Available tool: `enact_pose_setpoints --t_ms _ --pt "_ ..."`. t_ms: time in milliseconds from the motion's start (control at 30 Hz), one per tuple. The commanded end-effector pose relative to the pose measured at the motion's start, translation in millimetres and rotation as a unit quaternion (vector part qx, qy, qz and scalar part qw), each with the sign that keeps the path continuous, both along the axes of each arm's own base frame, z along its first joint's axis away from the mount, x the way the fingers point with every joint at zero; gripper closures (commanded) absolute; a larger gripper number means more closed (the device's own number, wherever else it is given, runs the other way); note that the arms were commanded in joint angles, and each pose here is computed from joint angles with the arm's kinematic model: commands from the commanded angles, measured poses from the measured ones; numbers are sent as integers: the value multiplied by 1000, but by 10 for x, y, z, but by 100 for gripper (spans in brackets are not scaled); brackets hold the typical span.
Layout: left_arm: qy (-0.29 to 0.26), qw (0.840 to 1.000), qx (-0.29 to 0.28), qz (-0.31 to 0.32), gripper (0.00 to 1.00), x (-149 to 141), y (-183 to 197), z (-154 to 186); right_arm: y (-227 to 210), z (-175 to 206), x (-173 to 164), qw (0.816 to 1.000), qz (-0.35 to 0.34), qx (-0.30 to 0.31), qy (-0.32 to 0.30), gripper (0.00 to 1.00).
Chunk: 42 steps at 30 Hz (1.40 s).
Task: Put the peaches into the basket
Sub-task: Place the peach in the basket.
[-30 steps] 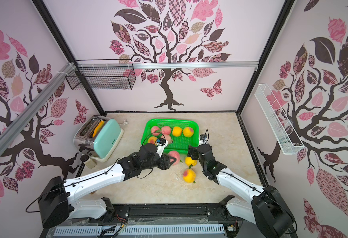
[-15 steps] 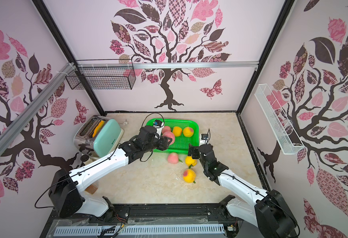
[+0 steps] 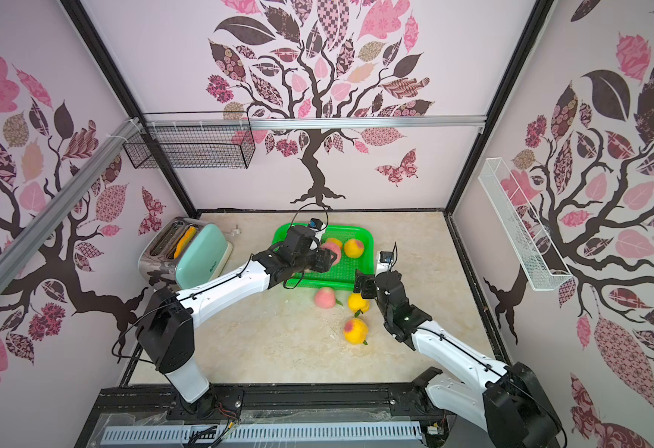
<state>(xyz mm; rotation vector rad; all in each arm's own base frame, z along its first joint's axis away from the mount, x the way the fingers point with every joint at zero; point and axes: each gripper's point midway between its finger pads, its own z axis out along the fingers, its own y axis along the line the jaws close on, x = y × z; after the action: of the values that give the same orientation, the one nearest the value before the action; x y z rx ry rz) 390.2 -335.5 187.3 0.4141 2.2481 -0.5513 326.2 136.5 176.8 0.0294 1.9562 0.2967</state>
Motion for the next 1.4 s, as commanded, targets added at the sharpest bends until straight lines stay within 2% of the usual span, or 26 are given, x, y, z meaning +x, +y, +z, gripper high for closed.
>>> enact_pose_setpoints --t_ms 0,167,433,767,1100,1367 --pt "-2 1000 -30 6 45 161 -34 60 72 80 3 1000 11 16 -3 3" --pt "30 998 -51 1 43 268 -104 -113 72 75 4 1000 10 18 -3 3" --pt "61 997 -44 -5 42 368 -245 -297 90 71 3 1000 14 21 -1 3" --pt "102 994 16 -20 40 379 -256 -695 117 56 10 1000 19 23 2 3" --pt "113 991 68 -26 39 379 -172 -985 142 8 29 1000 22 21 9 3" --pt "125 988 81 -29 37 400 -189 -1123 147 -12 39 1000 21 20 11 3"
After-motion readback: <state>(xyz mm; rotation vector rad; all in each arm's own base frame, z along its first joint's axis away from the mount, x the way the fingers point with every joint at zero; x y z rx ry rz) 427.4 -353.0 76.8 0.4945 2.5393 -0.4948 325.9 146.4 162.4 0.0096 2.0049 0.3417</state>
